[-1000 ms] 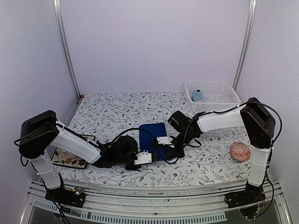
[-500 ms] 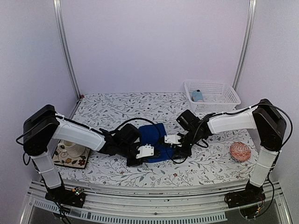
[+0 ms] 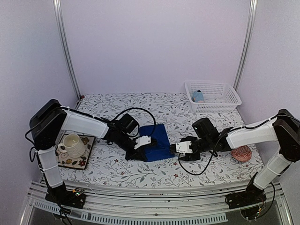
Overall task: Roll the towels
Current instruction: Roll the towel at the center of the board.
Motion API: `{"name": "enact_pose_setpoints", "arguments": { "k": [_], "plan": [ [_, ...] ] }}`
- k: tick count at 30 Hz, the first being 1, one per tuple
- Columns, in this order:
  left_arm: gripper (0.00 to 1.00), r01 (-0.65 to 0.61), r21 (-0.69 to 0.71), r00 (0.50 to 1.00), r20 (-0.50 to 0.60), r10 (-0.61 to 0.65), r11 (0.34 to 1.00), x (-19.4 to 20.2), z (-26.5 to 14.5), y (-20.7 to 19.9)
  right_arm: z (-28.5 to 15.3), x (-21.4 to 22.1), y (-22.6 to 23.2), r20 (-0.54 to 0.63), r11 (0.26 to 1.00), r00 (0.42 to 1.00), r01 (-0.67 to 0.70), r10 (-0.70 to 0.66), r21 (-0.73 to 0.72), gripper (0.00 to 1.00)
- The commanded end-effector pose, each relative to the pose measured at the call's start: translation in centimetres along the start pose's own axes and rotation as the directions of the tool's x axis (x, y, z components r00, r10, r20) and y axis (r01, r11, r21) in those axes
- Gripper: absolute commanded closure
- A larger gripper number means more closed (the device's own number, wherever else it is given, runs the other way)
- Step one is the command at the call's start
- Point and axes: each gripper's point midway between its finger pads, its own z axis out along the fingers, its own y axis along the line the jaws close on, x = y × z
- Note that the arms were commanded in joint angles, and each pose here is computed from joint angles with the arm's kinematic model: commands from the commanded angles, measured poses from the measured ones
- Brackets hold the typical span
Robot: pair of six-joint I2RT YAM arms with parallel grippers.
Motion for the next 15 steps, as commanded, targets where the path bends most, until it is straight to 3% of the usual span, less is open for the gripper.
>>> {"name": "enact_pose_setpoints", "arguments": {
  "k": [1,15],
  "plan": [
    [1.00,0.107,0.102,0.994,-0.012,-0.106,0.989,0.9,-0.1,-0.5,-0.3,-1.8,-1.6,0.063,0.985,0.987,0.141,-0.148,0.100,0.40],
    [1.00,0.281,0.250,0.959,-0.053,-0.277,0.927,2.1,1.2,0.1,2.5,-4.9,-0.8,0.120,0.960,0.956,0.256,-0.268,0.113,0.39]
  ]
}}
